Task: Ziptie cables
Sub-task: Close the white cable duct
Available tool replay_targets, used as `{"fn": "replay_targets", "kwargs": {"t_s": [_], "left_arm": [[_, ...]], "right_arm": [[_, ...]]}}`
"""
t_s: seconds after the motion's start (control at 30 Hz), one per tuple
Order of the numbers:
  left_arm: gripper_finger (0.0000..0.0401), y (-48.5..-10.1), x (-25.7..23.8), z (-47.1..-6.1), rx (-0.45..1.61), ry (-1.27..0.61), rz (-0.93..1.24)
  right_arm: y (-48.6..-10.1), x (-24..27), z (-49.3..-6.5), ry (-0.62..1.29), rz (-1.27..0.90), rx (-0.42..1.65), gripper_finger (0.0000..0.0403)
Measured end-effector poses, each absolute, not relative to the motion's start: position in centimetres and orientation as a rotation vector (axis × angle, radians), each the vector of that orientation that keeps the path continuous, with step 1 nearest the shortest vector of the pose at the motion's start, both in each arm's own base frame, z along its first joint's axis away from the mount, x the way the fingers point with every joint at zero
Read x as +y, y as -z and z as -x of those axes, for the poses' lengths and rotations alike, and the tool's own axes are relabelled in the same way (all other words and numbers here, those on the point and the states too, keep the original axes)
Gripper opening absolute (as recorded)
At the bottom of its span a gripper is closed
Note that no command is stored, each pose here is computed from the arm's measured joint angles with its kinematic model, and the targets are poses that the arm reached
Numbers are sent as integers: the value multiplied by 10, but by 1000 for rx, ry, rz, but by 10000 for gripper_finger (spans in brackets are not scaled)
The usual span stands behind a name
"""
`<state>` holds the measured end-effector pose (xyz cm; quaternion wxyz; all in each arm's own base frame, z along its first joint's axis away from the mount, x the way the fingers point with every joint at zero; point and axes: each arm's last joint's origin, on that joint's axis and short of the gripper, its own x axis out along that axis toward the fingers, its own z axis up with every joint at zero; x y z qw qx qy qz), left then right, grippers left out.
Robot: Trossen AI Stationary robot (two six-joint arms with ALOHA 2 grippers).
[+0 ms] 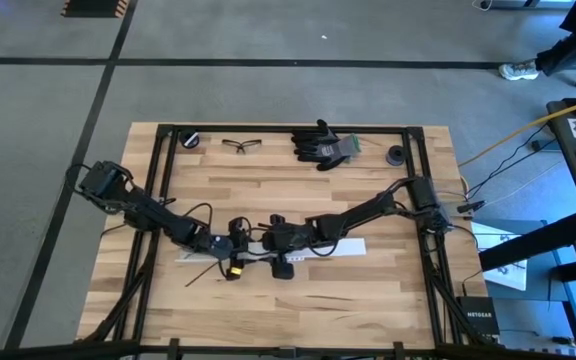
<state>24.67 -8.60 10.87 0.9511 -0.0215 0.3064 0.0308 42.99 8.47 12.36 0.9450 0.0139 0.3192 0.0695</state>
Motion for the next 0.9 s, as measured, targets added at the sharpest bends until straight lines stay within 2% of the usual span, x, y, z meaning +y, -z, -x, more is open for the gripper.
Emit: {"fn": "replay_targets", "kwargs": {"t_s": [0.33, 0.53, 0.9], "left_arm": [[288, -113, -82, -249, 601, -95, 47], [290, -125, -81, -245, 619, -94, 38], [290, -157, -76, -231, 605, -96, 40]], "right_arm": [[-122, 81, -430, -152, -28, 681, 301], [-127, 79, -428, -161, 14, 742, 308], [-151, 78, -425, -167, 66, 690, 310]]}}
